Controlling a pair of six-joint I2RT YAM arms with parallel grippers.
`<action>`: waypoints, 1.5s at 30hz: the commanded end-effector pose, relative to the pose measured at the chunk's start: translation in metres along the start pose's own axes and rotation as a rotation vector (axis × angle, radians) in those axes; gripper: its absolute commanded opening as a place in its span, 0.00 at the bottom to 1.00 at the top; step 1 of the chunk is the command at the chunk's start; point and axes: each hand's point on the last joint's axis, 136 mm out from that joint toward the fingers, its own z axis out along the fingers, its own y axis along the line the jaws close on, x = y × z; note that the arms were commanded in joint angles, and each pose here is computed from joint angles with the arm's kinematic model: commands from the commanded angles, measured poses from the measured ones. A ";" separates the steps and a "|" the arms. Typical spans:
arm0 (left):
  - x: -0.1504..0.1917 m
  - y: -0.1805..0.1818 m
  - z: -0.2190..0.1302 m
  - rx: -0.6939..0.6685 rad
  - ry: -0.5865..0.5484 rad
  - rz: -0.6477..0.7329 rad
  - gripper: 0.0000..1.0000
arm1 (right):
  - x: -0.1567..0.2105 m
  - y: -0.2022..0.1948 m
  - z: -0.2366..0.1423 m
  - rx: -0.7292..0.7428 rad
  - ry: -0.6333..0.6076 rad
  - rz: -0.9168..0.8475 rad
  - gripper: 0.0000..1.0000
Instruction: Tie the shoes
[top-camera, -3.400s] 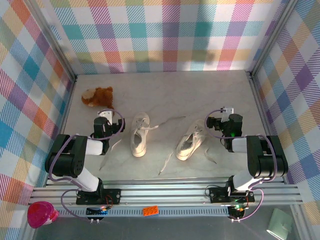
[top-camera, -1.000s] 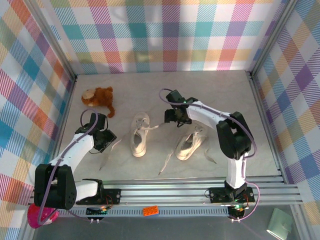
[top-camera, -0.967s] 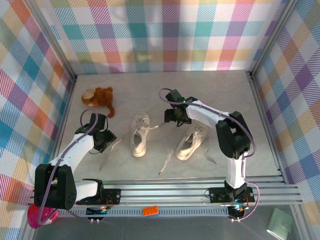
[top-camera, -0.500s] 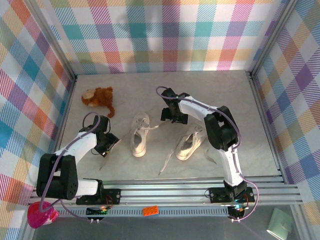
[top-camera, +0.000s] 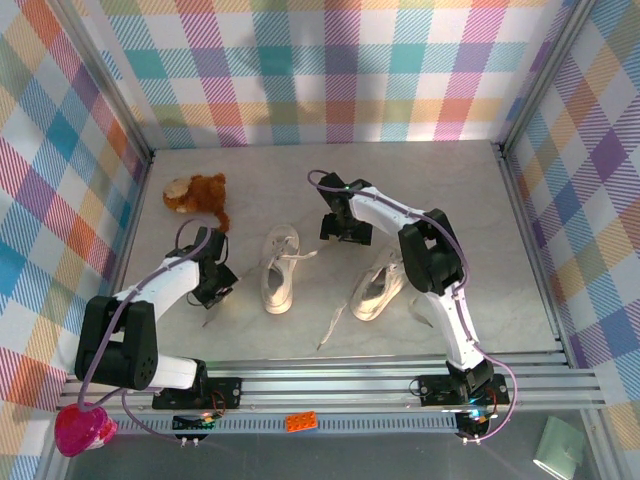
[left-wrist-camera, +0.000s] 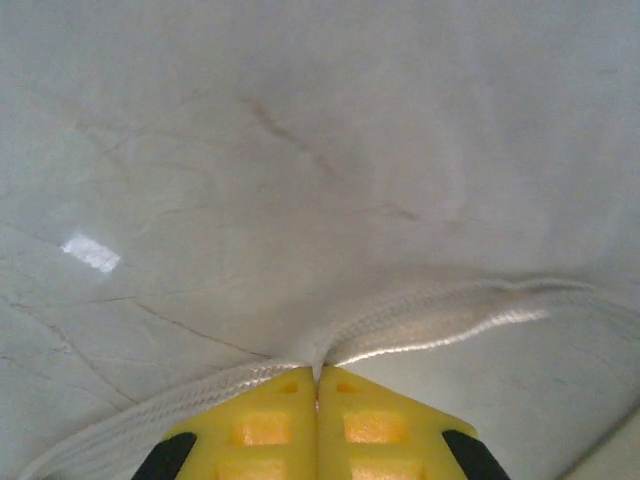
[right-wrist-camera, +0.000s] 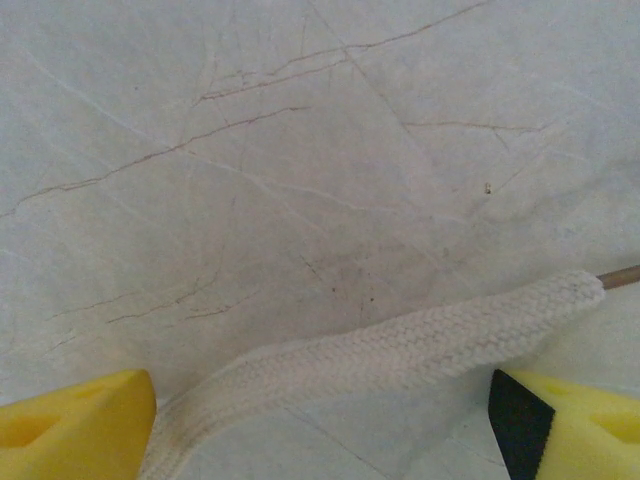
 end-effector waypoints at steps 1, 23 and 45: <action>-0.018 -0.021 -0.032 0.014 -0.076 0.179 0.00 | -0.004 0.010 0.017 -0.025 0.014 -0.011 0.85; 0.003 -0.238 -0.141 0.689 -0.263 1.114 0.00 | -0.021 0.034 -0.075 -0.400 -0.335 -0.210 0.00; -0.043 -0.262 -0.086 0.651 -0.149 0.950 0.52 | 0.008 0.075 -0.106 -0.595 -0.390 -0.539 0.00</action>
